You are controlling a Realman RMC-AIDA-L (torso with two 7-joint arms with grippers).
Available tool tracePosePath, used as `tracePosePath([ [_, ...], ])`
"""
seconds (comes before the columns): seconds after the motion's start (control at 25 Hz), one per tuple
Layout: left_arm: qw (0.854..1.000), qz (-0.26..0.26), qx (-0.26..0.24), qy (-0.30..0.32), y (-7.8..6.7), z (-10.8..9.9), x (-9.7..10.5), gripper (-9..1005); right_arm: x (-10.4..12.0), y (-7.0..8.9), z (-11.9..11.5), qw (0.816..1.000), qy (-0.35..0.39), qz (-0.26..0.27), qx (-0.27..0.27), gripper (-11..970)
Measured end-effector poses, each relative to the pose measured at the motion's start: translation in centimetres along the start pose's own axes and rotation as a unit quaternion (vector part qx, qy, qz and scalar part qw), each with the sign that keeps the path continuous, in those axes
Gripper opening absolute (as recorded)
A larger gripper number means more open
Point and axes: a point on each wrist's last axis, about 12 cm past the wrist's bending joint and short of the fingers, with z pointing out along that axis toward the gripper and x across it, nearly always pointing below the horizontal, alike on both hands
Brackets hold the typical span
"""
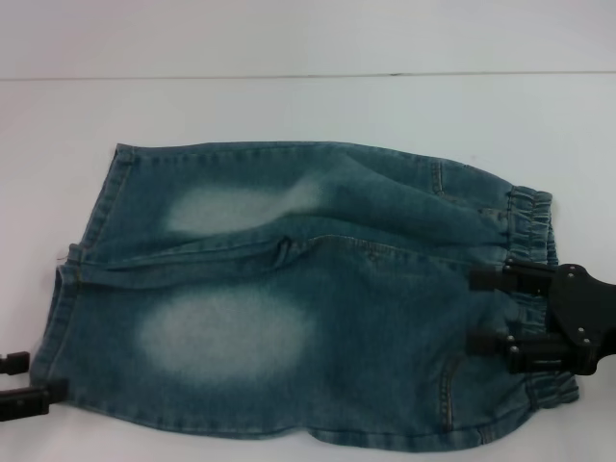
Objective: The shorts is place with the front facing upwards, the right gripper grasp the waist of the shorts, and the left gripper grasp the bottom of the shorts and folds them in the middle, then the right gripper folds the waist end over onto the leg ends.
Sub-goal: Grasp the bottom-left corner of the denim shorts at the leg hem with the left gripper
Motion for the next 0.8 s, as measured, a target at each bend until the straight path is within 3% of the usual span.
tracePosePath([
  [0.8, 1.000, 0.008, 0.029, 0.007, -0.69, 1.05, -0.80, 842, 0.03, 0.04, -0.05, 1.000, -0.002, 0.000, 0.001, 942],
])
